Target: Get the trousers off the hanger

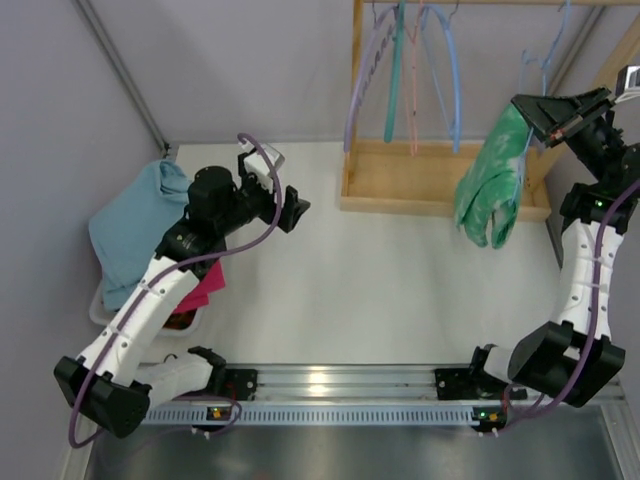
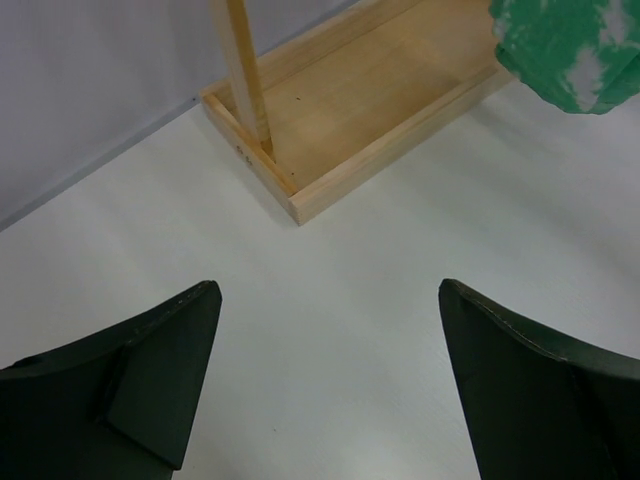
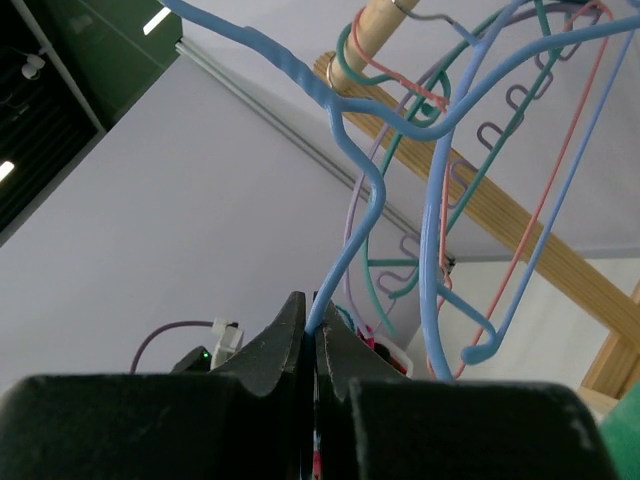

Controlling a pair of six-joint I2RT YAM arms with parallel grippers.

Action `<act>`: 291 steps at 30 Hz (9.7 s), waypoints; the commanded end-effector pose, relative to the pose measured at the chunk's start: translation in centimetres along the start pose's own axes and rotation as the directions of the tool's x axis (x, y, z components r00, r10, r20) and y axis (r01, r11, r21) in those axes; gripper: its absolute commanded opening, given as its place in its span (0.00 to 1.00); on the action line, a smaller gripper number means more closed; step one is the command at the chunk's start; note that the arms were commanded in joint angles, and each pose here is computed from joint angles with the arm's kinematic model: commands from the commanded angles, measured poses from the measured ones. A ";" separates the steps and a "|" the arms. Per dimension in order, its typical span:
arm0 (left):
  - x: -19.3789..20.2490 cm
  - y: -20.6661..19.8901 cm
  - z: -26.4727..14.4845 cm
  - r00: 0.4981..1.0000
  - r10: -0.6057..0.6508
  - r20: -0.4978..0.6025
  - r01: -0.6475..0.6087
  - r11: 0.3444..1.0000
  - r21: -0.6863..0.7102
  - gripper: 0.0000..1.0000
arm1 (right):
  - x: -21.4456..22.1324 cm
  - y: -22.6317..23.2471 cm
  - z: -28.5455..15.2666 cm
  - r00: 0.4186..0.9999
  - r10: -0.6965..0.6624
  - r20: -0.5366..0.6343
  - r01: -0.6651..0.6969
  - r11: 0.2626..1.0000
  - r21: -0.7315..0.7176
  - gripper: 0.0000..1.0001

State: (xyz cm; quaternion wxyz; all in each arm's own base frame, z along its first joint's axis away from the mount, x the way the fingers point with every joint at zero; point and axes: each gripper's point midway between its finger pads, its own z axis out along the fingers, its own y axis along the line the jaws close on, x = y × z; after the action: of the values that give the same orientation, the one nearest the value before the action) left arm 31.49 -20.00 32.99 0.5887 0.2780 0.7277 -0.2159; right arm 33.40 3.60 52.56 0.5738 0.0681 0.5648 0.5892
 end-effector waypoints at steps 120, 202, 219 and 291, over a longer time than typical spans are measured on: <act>-28.2 -14.8 0.8 0.639 0.078 0.766 0.015 0.993 -0.113 0.00 | 17.7 -4.2 -9.5 0.950 0.232 -0.210 -0.248 0.967 -0.051 0.00; -20.9 11.1 -36.1 0.570 0.310 0.761 0.617 0.450 -0.646 0.00 | 13.7 -13.0 -5.8 0.951 0.075 -0.301 -0.002 0.971 0.237 0.00; -10.5 13.3 -45.8 0.941 0.294 0.169 0.275 -0.370 -0.888 0.00 | 13.9 -13.1 -5.0 0.943 0.077 -0.323 -0.003 0.974 0.225 0.00; -5.5 17.3 -14.2 0.976 0.144 0.162 0.039 0.618 -0.785 0.99 | -6.0 -11.3 5.5 0.922 -0.309 -0.231 0.370 0.880 0.297 0.00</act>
State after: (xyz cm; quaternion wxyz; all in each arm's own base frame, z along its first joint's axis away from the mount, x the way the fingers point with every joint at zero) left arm 34.29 1.05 39.67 0.7122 0.0016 0.6933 0.1100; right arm 45.90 -0.25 46.25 0.5530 0.0236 0.7342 0.3932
